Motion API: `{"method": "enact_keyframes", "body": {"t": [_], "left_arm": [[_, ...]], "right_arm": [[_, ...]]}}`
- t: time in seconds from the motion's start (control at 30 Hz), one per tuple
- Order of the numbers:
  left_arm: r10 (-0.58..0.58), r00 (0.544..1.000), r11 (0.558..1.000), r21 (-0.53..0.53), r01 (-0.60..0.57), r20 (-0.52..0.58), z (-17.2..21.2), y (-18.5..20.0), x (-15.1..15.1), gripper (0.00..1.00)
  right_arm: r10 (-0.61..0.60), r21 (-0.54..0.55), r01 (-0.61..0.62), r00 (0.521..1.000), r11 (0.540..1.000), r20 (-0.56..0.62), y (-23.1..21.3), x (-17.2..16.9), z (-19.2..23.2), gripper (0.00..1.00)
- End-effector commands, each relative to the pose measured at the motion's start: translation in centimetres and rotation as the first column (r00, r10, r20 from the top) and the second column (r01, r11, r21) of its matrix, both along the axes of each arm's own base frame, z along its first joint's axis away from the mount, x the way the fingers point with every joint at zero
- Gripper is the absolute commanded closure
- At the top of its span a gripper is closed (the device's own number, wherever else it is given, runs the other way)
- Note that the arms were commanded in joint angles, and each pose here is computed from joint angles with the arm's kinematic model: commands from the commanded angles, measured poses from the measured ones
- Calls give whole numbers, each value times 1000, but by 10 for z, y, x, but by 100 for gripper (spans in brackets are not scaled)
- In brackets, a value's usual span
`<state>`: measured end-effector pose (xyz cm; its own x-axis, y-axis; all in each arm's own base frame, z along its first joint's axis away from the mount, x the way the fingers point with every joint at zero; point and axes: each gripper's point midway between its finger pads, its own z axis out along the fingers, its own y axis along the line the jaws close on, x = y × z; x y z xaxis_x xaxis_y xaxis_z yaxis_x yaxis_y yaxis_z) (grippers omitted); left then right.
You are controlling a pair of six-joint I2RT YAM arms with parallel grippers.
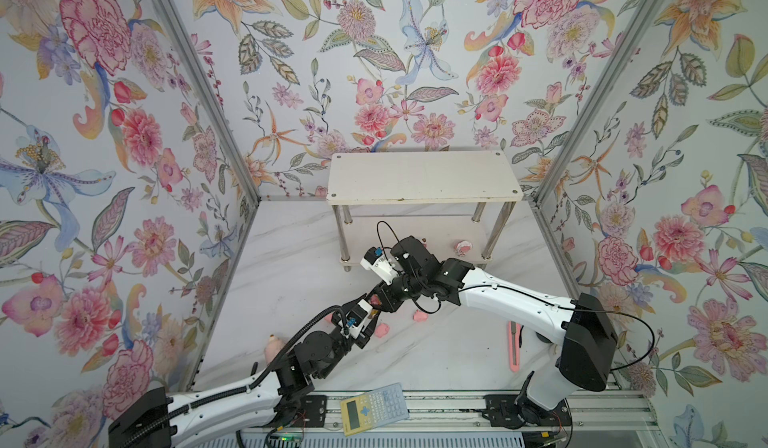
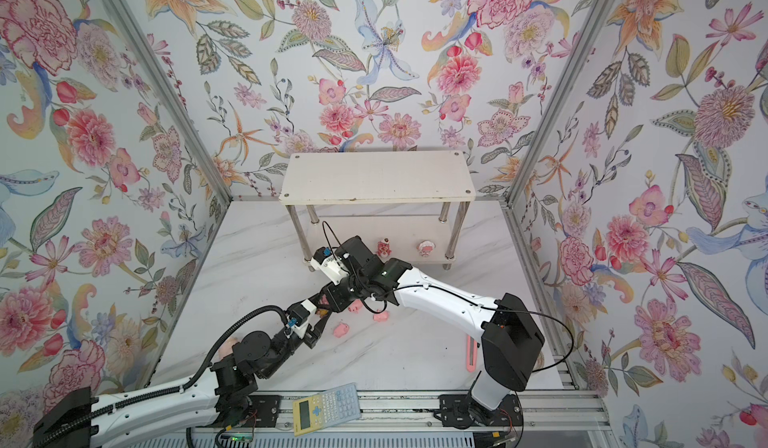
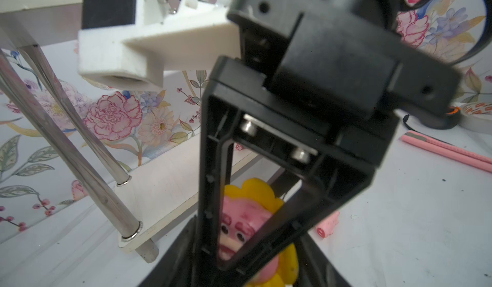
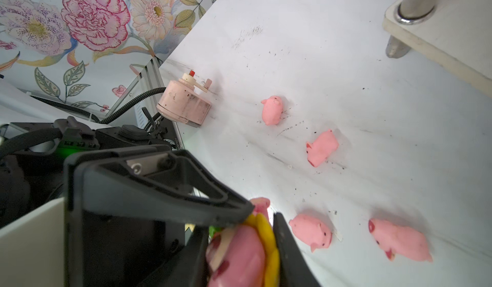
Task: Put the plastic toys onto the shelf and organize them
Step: 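Close the right gripper on the pig held by the left gripper, then open the left gripper and carry the pig toward the shelf with the right gripper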
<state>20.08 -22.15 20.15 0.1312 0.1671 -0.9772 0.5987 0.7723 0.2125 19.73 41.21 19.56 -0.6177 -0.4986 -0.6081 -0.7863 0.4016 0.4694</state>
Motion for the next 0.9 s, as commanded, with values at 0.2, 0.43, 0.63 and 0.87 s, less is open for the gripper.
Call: {"method": "enact_keyframes", "body": {"t": [0.2, 0.43, 0.63, 0.87], "left_arm": [[89, 994, 988, -136, -80, 66, 39, 17, 4, 1], [145, 989, 975, -175, -137, 35, 35, 41, 1, 1], [199, 980, 955, -223, -194, -2, 31, 64, -1, 1], [230, 973, 947, -223, -230, -27, 25, 72, 0, 1]], "right_arm": [[59, -76, -47, 985, 996, 160, 2, 31, -12, 100], [156, -168, -105, 932, 980, 327, -1, 82, -29, 100], [302, -299, -174, 832, 938, 465, -1, 117, -45, 100], [423, -400, -216, 713, 891, 559, 1, 151, -46, 100]]}}
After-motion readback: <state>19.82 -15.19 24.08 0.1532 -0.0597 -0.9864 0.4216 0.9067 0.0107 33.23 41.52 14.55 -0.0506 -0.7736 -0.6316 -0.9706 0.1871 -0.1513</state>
